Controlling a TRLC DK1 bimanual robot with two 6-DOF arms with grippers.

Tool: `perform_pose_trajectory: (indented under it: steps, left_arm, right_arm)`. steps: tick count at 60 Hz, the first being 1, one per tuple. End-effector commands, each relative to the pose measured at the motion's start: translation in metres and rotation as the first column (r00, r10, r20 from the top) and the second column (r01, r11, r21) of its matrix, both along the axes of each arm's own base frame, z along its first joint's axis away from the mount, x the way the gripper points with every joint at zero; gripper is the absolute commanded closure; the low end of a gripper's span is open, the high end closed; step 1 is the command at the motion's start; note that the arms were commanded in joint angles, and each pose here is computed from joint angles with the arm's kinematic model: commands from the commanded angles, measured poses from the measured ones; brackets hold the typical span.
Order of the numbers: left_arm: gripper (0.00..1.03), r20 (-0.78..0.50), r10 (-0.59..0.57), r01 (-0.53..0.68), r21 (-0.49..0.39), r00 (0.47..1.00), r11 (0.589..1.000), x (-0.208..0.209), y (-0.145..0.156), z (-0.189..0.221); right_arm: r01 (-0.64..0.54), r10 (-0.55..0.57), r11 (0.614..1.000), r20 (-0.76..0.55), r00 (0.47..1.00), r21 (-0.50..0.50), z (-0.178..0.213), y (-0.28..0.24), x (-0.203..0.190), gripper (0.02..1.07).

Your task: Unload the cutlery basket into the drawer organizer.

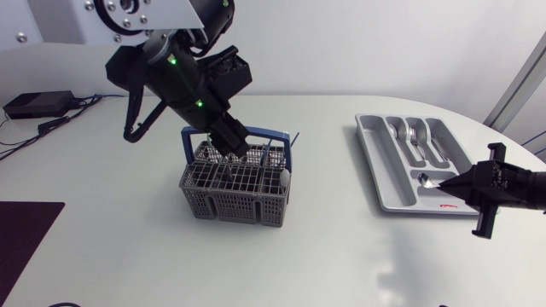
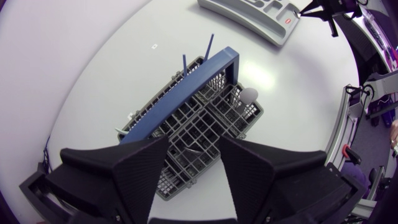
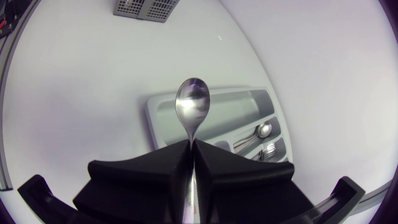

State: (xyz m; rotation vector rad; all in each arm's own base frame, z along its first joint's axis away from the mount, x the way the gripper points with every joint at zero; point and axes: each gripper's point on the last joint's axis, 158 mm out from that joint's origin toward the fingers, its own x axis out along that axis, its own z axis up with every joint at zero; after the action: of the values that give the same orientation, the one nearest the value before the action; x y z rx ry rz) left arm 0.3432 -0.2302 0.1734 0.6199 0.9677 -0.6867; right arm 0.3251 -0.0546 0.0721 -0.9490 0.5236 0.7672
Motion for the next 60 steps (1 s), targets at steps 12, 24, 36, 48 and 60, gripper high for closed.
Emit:
perform_pose_trajectory:
  steps: [12,24,36,48,60]
  left_arm:
    - [0.46,-0.012,0.043,-0.043,-0.01,0.999,0.999,-0.001,0.007,-0.003]
    - [0.46,-0.01,0.006,-0.006,-0.018,1.0,1.0,-0.008,-0.01,-0.002]
    - [0.43,0.032,-0.063,0.064,-0.029,0.997,0.997,-0.01,-0.032,0.008]
    - [0.4,0.069,-0.183,0.183,0.008,0.981,0.983,-0.011,-0.047,0.009]
    - [0.36,0.092,-0.275,0.272,0.036,0.957,0.962,-0.007,-0.068,0.008]
  right_arm:
    - [-0.046,0.044,0.998,-0.039,0.998,-0.051,-0.015,-0.058,0.02,0.96]
    - [-0.118,0.108,0.989,-0.106,0.989,-0.092,-0.048,-0.066,0.015,0.96]
    - [-0.164,0.145,0.976,-0.131,0.981,-0.143,-0.077,-0.066,0.02,0.96]
    - [-0.194,0.171,0.96,-0.124,0.977,-0.204,-0.086,-0.068,0.03,0.96]
    - [-0.206,0.18,0.944,-0.12,0.976,-0.259,-0.094,-0.072,0.039,0.95]
